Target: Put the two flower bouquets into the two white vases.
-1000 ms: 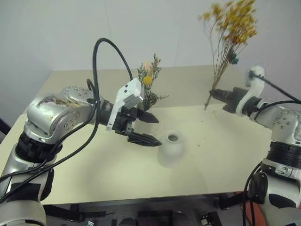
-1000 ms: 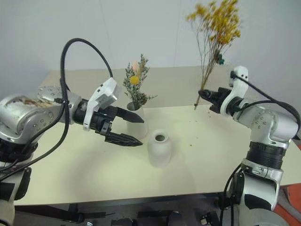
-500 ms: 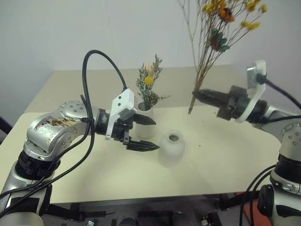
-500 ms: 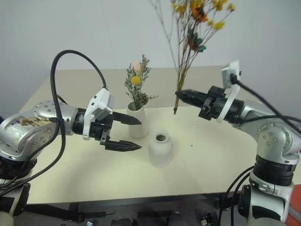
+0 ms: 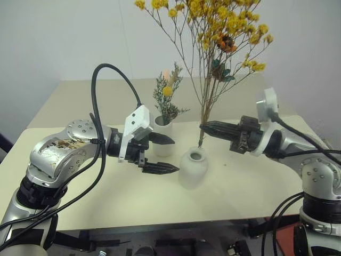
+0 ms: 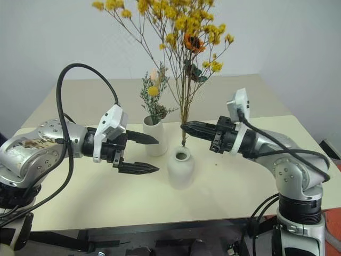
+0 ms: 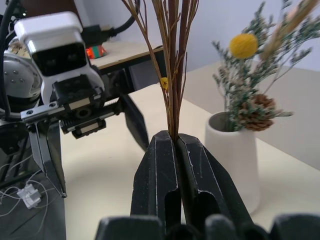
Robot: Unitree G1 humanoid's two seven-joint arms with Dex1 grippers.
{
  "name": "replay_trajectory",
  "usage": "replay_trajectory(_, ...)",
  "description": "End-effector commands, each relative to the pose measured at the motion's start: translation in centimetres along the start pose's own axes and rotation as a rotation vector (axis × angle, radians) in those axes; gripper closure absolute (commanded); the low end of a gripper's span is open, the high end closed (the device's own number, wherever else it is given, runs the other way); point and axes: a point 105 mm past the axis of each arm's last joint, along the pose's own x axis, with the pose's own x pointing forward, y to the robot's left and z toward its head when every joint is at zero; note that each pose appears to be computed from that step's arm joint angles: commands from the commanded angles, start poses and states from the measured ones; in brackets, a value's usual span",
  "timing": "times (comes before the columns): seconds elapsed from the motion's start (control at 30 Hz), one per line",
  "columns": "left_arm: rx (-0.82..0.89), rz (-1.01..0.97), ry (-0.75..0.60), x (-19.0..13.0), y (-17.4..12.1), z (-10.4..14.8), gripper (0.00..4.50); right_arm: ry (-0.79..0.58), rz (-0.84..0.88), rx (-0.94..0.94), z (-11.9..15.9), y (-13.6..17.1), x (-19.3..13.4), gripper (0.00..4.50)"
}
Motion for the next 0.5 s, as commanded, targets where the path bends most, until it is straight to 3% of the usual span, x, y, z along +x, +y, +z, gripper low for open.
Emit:
replay_trajectory(0.03,0.061,0.018,-0.013,-0.5,-0.2,1.0,0.0,-0.013,0.012,-0.073,0.3,0.8,0.1,4.49)
replay_trajectory(0.4,0.06,0.023,-0.01,-0.6,-0.2,0.9,0.0,0.026,0.04,-0.078,-1.1,1.3,0.2,4.49)
replay_trajectory(0.5,0.059,0.025,-0.01,-0.5,-0.3,0.9,0.0,0.03,0.041,-0.08,-1.3,1.3,0.2,3.67)
